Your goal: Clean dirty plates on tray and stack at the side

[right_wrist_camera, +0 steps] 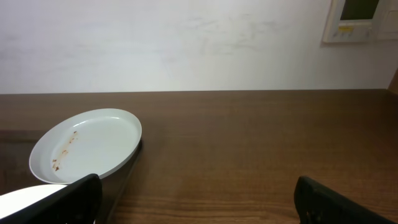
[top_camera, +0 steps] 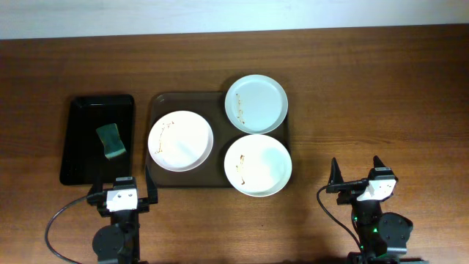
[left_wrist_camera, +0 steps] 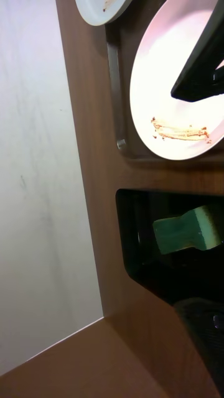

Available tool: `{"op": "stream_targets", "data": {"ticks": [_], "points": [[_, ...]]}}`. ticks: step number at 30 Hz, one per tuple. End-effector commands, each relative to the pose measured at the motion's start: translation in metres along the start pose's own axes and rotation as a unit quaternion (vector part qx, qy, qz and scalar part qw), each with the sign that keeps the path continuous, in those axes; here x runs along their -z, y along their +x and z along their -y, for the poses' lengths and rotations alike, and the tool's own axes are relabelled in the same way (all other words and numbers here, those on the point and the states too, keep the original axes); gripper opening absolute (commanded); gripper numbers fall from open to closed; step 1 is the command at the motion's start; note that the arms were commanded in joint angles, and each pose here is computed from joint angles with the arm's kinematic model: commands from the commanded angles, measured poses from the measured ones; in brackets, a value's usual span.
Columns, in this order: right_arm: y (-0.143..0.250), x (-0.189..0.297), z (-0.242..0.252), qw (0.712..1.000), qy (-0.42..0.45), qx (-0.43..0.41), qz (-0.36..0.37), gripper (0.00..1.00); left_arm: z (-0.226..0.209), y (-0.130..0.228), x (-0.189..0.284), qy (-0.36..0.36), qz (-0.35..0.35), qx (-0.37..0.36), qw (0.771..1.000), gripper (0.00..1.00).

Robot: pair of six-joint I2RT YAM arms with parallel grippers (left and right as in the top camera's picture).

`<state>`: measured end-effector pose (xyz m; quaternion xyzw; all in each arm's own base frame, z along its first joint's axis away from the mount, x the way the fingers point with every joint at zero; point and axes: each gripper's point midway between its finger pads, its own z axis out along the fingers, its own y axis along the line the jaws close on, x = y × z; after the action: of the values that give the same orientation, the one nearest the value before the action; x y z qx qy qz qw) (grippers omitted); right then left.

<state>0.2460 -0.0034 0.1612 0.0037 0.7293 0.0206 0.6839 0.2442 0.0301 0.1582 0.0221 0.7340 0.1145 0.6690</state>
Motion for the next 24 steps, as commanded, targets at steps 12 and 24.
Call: {"op": "stream_targets", "data": {"ticks": [12,24], "points": [[0.0027,-0.0002,-0.0007,1.000,-0.001,-0.004,-0.002,0.98,0.0039,0.0002,0.0001,0.009,0.004,-0.008,1.000,0.99],[0.0026,-0.0002,-0.0018,1.000,-0.004,-0.005,-0.001,0.98,0.0030,0.0003,0.0001,0.007,0.003,-0.008,1.000,0.99]]}}
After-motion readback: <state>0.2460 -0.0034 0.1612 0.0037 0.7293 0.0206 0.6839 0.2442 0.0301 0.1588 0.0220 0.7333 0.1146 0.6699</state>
